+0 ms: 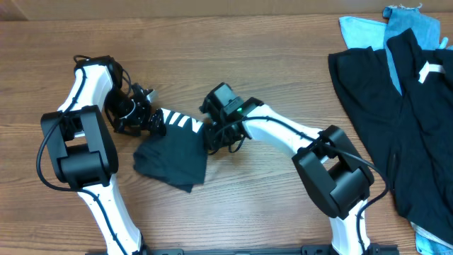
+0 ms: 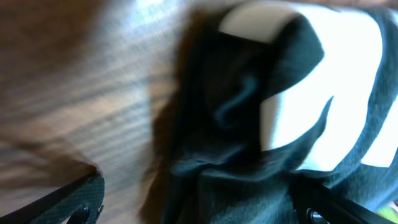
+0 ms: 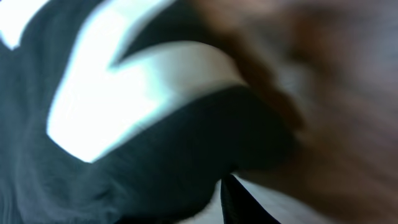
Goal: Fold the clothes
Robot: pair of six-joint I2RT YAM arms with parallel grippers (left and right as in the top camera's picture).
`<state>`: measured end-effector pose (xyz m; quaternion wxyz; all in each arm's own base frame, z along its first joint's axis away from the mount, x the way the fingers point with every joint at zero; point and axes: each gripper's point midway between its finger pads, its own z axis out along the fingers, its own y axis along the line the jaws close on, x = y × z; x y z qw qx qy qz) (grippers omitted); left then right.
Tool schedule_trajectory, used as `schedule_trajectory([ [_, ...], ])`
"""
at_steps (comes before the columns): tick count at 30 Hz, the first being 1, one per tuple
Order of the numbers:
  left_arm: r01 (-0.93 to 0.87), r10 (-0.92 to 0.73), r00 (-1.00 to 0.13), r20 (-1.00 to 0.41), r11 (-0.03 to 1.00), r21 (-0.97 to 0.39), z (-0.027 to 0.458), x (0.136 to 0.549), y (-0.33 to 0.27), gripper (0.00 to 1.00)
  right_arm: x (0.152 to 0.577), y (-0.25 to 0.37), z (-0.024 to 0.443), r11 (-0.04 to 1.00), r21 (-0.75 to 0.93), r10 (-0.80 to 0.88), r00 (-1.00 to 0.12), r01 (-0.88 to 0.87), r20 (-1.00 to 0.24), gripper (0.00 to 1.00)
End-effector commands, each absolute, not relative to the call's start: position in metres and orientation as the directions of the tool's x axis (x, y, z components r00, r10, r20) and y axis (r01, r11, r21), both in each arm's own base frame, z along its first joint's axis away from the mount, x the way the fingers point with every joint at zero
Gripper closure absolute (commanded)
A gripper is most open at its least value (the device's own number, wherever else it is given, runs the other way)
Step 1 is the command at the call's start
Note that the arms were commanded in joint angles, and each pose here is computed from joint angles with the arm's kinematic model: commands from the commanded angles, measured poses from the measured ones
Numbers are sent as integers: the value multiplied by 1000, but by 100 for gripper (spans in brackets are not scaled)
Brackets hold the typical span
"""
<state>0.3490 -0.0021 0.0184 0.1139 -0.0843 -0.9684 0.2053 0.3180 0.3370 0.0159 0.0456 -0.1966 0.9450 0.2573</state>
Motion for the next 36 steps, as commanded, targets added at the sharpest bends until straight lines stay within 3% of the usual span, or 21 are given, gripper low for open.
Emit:
schedule_trajectory([
  [1,71,194,-952,236,891,-448,7,341,-7,0,338,321,15,819,445,-302,-931,-364,-206,73],
  [5,63,195,-952,235,878,-474,9,340,-14,0,335,324,15,815,445,-310,-928,-371,-206,73],
  [11,141,259,-961,92,749,-647,25,348,-34,0,325,334,15,802,451,-337,-920,-393,-202,73],
  [18,169,289,-954,82,743,-648,24,347,-43,0,314,345,17,779,475,-361,-912,-409,-194,73],
  [19,176,300,-950,85,741,-648,24,346,-47,3,314,345,17,778,475,-362,-912,-410,-193,74],
  [20,184,308,-948,81,738,-649,24,345,-48,17,314,345,17,779,475,-362,-912,-410,-193,74],
  [21,194,318,-945,77,735,-650,23,345,-50,52,314,345,17,779,475,-362,-912,-410,-193,73],
  [23,191,317,-945,80,735,-650,23,344,-50,92,314,345,17,779,475,-362,-912,-410,-193,74],
  [27,169,295,-951,90,744,-646,24,346,-49,96,315,338,17,798,449,-357,-915,-403,-186,81],
  [29,120,237,-960,152,834,-539,20,351,-30,96,327,313,29,857,357,-324,-928,-371,-186,82],
  [33,23,63,-993,102,935,-353,43,379,16,96,362,243,109,924,229,-230,-924,-305,-305,82],
  [36,-158,-173,-982,-76,972,-174,79,406,84,96,368,179,169,952,234,-100,-921,-198,-375,82],
])
